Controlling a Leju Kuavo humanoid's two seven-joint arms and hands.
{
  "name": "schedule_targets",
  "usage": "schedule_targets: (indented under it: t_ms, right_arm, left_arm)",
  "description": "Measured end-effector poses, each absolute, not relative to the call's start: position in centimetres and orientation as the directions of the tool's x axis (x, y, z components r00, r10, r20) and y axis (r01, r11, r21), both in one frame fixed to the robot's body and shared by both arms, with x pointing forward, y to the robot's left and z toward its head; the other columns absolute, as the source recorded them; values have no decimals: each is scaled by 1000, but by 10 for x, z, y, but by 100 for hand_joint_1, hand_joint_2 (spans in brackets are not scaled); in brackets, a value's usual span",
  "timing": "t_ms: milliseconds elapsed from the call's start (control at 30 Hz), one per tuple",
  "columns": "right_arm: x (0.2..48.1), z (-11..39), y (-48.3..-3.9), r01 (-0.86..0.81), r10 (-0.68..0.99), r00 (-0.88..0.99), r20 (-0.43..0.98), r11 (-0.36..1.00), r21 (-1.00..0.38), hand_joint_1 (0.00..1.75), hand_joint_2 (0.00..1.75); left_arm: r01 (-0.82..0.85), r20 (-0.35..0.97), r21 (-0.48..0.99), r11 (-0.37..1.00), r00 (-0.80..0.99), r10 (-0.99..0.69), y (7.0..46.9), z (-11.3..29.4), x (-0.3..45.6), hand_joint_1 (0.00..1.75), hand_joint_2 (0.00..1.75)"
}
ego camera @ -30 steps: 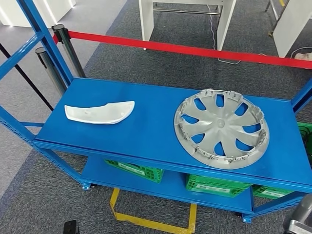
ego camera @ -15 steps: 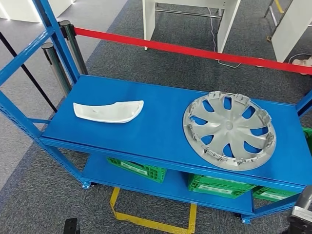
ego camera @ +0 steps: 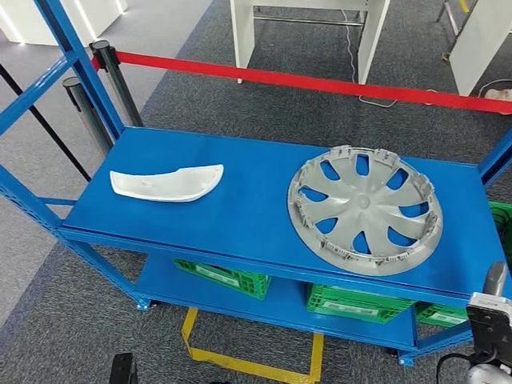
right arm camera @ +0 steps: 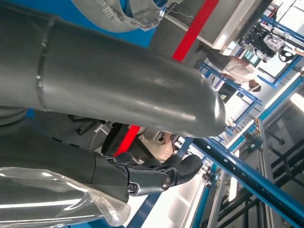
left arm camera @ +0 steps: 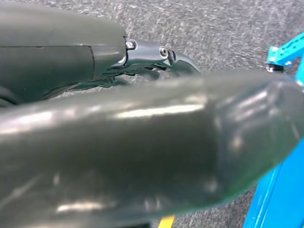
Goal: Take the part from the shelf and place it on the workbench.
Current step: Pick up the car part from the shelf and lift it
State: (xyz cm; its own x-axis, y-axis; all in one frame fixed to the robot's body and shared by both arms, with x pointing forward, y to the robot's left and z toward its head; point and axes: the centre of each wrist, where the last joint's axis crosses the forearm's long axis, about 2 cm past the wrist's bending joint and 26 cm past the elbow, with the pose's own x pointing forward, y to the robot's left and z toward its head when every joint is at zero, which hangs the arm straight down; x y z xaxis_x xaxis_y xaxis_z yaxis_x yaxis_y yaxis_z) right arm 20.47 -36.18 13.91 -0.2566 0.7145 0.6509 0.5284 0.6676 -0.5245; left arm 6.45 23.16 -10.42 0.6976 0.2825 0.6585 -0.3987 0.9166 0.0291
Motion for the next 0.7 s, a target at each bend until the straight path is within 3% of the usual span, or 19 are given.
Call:
schedule_targets:
  t_ms: [367,700]
  right_arm:
    - [228,149,-362,490,768,-268,582,629,-604,0,0]
    - [255,155,-329,293,728,-435,529,670,-682,0,0]
  left_arm:
    - [-394,659,27,919,698,280,232,-104,69,0,0]
    - [-349,644,19,937,721,256,229,-103,72,0,0]
